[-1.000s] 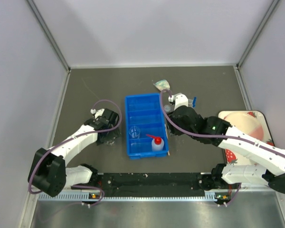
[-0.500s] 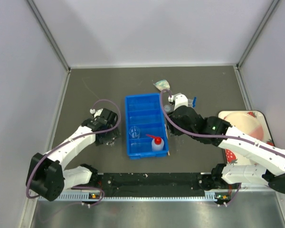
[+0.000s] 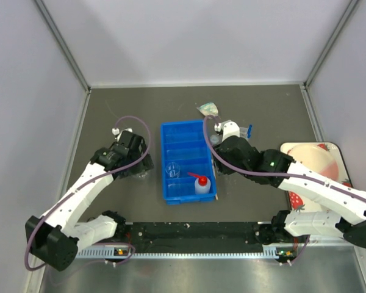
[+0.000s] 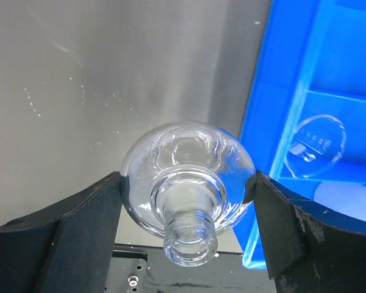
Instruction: Organize the chemistry lab equipment
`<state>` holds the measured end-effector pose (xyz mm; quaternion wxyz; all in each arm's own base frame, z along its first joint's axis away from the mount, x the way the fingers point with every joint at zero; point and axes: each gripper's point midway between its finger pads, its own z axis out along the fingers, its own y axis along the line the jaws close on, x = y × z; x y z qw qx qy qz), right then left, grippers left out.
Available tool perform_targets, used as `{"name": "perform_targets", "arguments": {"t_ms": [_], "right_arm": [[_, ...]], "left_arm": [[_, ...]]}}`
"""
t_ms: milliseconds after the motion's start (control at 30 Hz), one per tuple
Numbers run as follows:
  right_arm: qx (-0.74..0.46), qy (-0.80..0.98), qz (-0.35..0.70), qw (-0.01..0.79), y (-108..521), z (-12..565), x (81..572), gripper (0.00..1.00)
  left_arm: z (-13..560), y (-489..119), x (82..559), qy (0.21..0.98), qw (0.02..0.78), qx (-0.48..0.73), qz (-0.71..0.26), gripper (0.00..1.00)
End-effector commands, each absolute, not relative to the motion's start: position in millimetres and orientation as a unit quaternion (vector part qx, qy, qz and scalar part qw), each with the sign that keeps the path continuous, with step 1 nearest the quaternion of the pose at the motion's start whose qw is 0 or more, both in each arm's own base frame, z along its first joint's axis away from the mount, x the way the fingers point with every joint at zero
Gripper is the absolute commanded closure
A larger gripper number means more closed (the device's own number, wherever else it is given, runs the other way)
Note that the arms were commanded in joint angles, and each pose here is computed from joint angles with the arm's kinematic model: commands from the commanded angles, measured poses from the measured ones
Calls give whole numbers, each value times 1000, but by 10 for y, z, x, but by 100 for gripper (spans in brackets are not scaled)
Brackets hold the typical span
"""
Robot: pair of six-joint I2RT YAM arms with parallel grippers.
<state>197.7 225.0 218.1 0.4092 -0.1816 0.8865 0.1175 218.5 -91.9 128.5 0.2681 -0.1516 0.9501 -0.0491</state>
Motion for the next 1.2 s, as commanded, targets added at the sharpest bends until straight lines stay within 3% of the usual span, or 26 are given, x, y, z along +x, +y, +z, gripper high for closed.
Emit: {"name": "perform_targets", "arguments": {"t_ms": [0, 333, 733, 1167], "right_arm": [[-168, 884, 128, 417, 2326, 2218, 2037, 49], [-167, 888, 111, 414, 2307, 2137, 2067, 49], [-141, 896, 92, 410, 2146, 2019, 2135, 49], [-129, 899, 86, 409, 2042, 1925, 2118, 49]], "left_arm": [[1668, -1085, 2210, 945, 290, -113, -106, 73], [1889, -1382, 2017, 943, 284, -39, -170, 78], [1943, -1911, 1752, 946, 275, 51, -162, 79], [1810, -2211, 1839, 949, 258, 44, -176, 79]]}}
